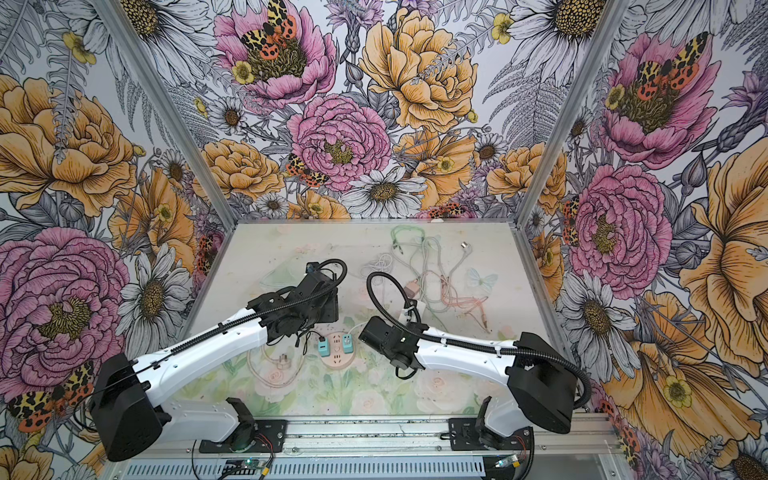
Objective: Insert the plug
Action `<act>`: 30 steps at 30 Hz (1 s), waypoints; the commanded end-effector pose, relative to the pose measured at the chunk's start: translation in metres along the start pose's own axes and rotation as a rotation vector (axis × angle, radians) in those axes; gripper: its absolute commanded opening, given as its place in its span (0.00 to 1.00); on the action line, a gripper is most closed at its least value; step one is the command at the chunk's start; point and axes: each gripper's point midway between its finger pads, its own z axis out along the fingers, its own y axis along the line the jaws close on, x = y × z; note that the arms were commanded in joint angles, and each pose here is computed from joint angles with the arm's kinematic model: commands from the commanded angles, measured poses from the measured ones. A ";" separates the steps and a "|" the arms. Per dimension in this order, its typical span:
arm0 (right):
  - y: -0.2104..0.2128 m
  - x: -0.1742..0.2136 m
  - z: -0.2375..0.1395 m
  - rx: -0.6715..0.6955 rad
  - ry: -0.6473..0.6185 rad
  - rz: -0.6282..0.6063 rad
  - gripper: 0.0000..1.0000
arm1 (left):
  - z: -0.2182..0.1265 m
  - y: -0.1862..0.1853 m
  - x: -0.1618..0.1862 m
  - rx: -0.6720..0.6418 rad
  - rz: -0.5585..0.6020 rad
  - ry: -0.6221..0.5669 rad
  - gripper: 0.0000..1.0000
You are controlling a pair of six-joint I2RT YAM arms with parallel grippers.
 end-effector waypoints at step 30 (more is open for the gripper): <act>-0.021 0.012 0.011 0.085 -0.008 0.015 0.00 | -0.011 0.006 0.002 0.027 -0.051 -0.020 0.65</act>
